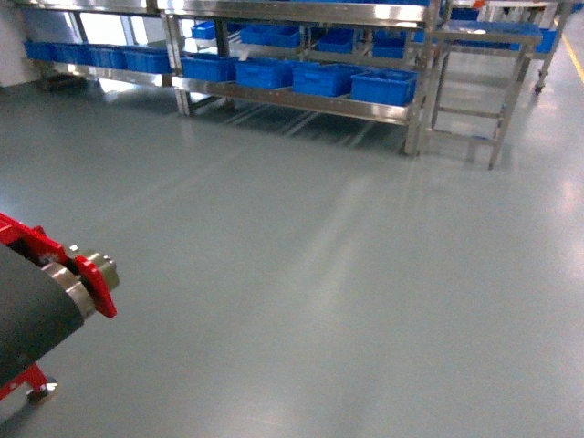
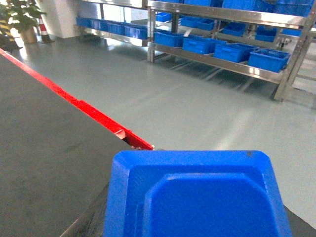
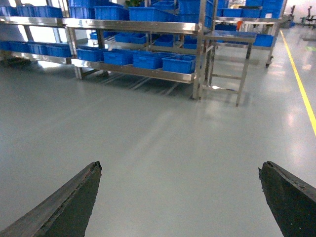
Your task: Pick blue part to blue bin on bottom shelf
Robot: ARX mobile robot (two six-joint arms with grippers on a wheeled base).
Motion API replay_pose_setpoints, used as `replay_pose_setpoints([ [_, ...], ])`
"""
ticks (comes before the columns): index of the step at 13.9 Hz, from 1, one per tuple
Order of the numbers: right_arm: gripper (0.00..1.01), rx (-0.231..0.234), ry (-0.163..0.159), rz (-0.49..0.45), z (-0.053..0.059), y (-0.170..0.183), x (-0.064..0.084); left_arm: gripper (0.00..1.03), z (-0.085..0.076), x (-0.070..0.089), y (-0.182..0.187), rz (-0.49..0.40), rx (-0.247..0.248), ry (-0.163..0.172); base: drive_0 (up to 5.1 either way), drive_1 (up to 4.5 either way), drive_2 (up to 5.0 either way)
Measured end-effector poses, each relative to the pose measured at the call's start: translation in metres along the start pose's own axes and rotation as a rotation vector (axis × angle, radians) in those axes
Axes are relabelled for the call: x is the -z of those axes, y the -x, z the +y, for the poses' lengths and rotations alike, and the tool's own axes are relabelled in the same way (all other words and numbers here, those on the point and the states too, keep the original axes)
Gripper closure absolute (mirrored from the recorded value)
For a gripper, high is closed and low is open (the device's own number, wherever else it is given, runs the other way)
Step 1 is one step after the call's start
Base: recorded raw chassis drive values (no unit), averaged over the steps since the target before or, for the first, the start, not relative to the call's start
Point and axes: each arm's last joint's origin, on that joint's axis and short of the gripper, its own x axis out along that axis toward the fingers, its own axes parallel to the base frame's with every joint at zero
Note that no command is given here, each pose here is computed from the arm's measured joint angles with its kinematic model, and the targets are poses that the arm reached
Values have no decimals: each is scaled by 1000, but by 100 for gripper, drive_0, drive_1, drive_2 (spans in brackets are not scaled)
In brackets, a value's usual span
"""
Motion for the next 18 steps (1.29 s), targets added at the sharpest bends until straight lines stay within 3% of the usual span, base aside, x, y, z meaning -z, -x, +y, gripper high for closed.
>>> replay_pose_setpoints([
  [18, 3, 1, 0, 0, 0, 0, 0, 59, 0, 0, 0, 1, 3, -1, -153, -153, -153],
])
